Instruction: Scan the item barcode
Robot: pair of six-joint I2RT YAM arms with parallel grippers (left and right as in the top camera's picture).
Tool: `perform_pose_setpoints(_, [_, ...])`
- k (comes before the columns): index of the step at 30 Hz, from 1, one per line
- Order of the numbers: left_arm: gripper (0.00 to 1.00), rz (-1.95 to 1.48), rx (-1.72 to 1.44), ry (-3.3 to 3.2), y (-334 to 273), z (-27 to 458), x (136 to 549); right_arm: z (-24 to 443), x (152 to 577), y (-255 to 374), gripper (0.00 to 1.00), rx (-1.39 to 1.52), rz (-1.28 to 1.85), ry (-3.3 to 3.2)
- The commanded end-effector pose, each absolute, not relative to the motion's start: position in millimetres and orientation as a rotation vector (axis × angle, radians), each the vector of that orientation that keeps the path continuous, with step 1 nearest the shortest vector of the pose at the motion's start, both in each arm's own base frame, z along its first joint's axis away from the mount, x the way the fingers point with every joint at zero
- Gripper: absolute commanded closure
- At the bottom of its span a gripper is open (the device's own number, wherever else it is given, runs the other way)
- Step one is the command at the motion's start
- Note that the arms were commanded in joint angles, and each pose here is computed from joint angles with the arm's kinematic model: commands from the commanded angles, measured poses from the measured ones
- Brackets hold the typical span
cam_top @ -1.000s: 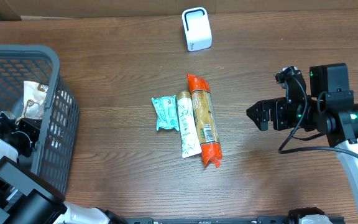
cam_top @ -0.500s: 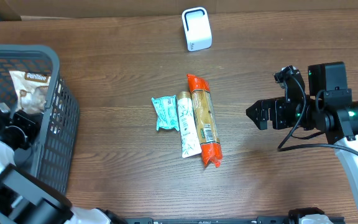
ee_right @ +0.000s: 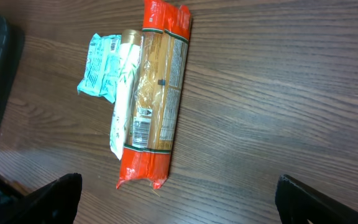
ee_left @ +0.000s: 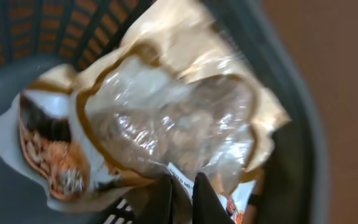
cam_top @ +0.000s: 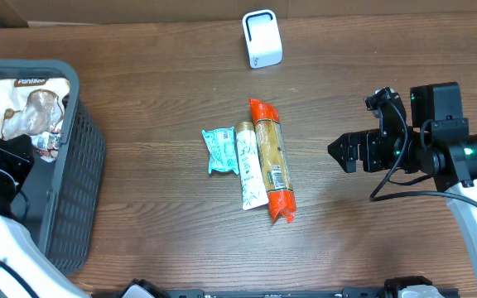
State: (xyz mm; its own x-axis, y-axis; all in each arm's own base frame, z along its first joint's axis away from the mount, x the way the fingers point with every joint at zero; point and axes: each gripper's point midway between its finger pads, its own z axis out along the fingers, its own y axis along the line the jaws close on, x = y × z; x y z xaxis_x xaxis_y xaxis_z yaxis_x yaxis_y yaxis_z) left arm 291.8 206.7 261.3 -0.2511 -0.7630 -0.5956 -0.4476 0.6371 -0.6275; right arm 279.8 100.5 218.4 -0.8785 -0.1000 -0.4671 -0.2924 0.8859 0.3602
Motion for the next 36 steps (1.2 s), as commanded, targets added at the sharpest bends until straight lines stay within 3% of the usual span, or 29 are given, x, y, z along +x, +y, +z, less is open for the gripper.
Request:
perform_pose_setpoints(1, [0.96, -0.411, -0.868, 1.804, 187.0, 309.6, 284.2, 228.3, 284.5, 101.1, 0.00, -0.290, 0.592, 2.577])
perform_pose_setpoints(7, [0.96, -0.356, -0.815, 1.725, 168.2, 345.4, 267.2, 228.3, 284.6, 101.0, 0.00, -0.290, 0.591, 2.577])
perform_pose_setpoints(12, [0.96, -0.273, -0.889, 1.723, 178.1, 339.5, 258.6, 228.3, 284.5, 101.0, 0.00, -0.290, 0.591, 2.577])
perform_pose_setpoints(15, [0.46, -0.245, -0.976, 1.755, 189.9, 321.0, 256.9, 228.4, 284.6, 101.1, 0.00, -0.290, 0.591, 2.576])
perform_pose_setpoints(17, [0.27, -0.238, -1.015, 1.788, 197.9, 306.5, 259.0, 228.5, 284.6, 101.1, 0.00, -0.290, 0.591, 2.576])
perform_pose_setpoints(21, [0.16, -0.275, -1.076, 1.870, 211.2, 272.2, 269.2, 228.4, 284.5, 101.0, 0.00, -0.290, 0.591, 2.577])
perform_pose_setpoints(23, [0.07, -0.309, -1.132, 1.912, 215.2, 252.0, 272.0, 228.3, 284.6, 101.0, 0.00, -0.290, 0.591, 2.577])
perform_pose_setpoints(28, [0.05, -0.338, -1.324, 2.036, 223.4, 194.7, 266.2, 228.3, 284.5, 101.0, 0.00, -0.290, 0.591, 2.577])
perform_pose_setpoints(36, [0.03, 0.096, -1.374, 2.331, 245.3, 137.0, 237.4, 229.6, 286.8, 101.3, 0.00, -0.292, 0.590, 2.566])
